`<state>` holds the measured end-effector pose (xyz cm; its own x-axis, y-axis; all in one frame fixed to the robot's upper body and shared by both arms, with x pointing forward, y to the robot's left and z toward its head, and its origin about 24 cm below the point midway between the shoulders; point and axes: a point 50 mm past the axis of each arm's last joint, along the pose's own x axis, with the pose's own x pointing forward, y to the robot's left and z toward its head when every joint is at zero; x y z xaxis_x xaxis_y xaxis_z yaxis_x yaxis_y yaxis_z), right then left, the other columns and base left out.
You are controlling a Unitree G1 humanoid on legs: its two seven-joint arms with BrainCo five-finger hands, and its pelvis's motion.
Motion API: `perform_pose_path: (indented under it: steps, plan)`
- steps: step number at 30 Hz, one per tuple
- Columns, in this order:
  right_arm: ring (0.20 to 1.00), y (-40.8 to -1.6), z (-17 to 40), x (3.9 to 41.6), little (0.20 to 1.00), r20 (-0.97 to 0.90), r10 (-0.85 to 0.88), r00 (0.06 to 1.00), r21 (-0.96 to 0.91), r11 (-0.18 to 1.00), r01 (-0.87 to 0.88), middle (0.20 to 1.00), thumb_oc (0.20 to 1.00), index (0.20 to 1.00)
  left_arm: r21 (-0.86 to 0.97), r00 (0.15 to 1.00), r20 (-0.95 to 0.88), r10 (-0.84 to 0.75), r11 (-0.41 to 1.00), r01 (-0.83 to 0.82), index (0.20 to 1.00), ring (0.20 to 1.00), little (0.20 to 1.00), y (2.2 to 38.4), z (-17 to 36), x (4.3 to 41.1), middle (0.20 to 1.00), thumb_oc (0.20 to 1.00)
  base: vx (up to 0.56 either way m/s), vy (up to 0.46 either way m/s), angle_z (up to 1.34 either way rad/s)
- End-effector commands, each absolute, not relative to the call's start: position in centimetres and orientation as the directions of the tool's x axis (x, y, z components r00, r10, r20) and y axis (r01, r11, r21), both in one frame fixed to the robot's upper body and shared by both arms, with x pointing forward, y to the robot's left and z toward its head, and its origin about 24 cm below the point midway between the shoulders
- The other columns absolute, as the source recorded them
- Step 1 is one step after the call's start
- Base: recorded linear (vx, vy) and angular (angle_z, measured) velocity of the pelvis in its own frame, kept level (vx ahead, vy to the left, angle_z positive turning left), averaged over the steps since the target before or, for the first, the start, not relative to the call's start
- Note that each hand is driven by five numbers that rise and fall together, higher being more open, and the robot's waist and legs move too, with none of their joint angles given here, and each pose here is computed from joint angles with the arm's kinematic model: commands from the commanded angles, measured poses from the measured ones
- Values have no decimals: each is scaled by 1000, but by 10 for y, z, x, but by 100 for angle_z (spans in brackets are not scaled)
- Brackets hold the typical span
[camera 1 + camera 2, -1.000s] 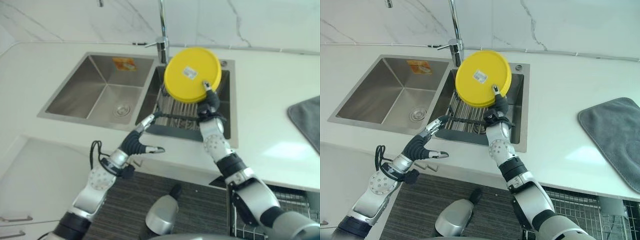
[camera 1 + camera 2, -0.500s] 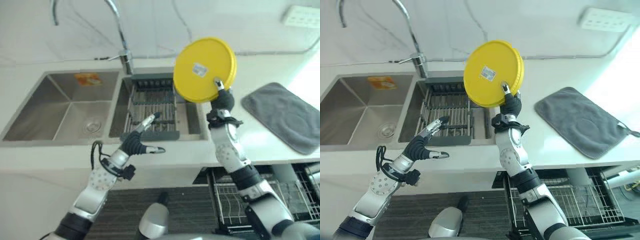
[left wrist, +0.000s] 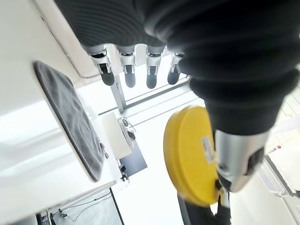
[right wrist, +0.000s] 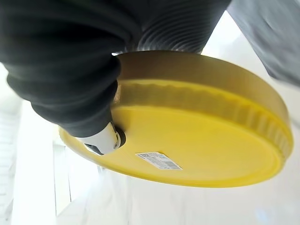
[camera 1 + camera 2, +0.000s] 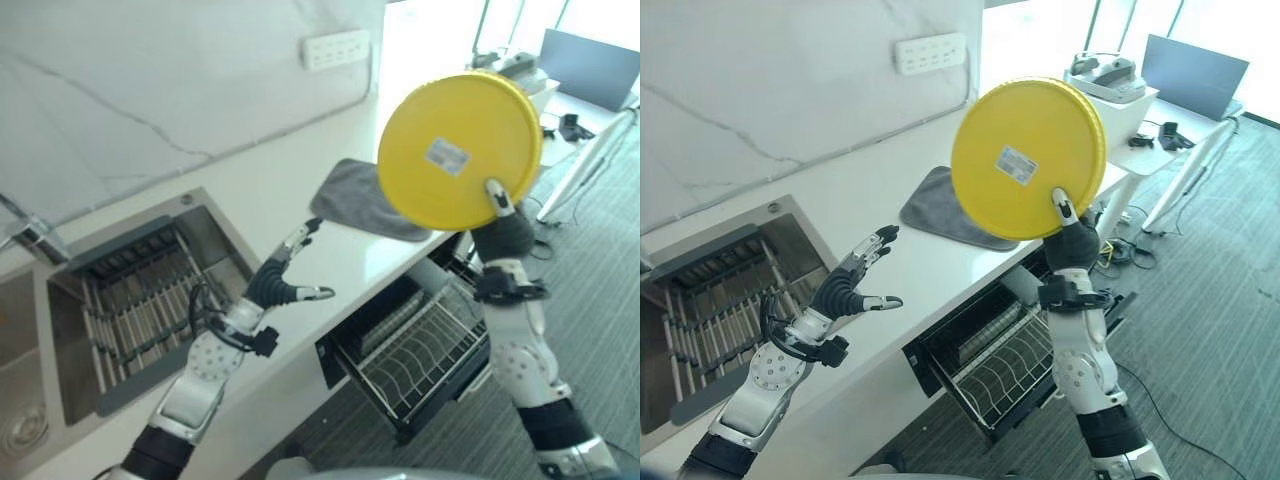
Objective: Place the dishes in the dishwasher.
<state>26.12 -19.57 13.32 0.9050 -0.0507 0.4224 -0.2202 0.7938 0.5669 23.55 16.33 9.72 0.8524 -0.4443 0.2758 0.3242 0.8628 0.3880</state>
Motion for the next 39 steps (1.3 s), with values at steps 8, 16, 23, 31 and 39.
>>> perform_pose_path:
  steps: [8,16,23,31,39]
  plan:
    - [200,-239,161,228,200,595,33,803,131,982,-137,200,200,200,447,811,370,-453,852,273,1000,1000,1000,175,118,235,1000,1000,-18,-36,-35]
    - [200,-252,144,218,200,553,42,832,-85,996,6,200,200,200,374,801,315,-509,842,389,1000,1000,1000,180,114,231,1000,1000,-33,6,-12]
    - [200,-256,144,224,200,564,2,826,-63,997,40,200,200,200,-39,637,30,-770,636,771,1000,1000,1000,137,63,218,1000,1000,-56,-17,0]
    - [200,-257,154,230,200,570,64,819,-78,997,-24,200,200,200,-343,418,-279,-865,496,798,1000,1000,1000,96,-6,191,1000,1000,-5,-3,0]
    - [200,-253,156,233,200,545,127,829,-63,992,-111,200,200,200,-339,465,-567,-680,707,620,1000,1000,1000,123,-72,176,1000,1000,3,-9,-4]
